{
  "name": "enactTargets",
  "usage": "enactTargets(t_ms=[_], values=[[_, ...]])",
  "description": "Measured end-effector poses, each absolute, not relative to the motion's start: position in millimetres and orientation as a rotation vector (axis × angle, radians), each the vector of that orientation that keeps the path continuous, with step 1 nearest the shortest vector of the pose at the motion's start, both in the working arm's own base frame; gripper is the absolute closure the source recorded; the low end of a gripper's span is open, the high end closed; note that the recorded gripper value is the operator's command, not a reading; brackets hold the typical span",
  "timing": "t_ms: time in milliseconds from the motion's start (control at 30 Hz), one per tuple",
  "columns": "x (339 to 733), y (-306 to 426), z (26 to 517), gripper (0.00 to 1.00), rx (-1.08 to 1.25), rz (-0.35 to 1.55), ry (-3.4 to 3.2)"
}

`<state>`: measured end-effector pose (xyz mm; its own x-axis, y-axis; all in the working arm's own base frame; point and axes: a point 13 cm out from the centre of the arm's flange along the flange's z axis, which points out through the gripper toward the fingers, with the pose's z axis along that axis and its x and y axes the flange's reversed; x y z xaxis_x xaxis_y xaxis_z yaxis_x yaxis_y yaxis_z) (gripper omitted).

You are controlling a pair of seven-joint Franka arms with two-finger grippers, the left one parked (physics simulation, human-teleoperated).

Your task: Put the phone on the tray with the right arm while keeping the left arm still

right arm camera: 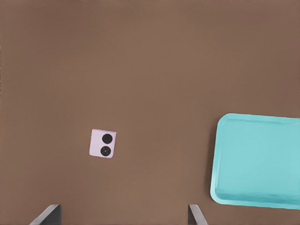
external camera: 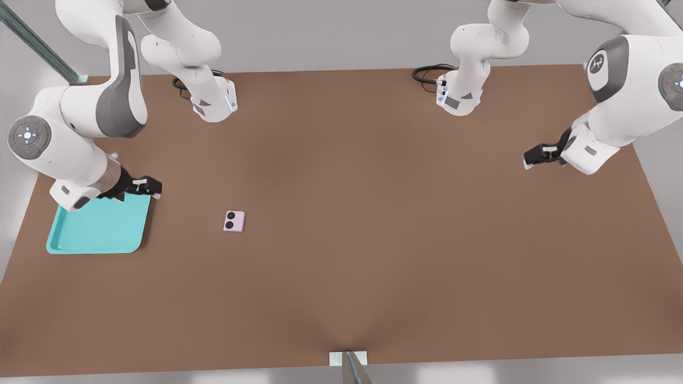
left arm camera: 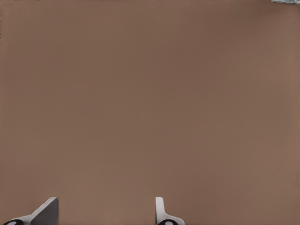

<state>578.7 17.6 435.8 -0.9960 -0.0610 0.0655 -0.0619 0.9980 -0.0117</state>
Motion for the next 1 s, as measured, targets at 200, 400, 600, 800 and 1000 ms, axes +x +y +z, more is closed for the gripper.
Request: enactTargets(t_ms=[200, 400, 600, 800, 1000], values=[[607, 56, 392, 0.0, 0.178, 0.008, -3.078], [607, 160, 301, 0.0, 0.327, 0.009, -3.001], [571, 163, 213, 0.0, 0.183, 0.031, -2.932], [566, 155, 166, 0.0, -0.005, 0.011, -2.916], [564, 143, 139, 0.0, -0.173, -0.015, -2.886]])
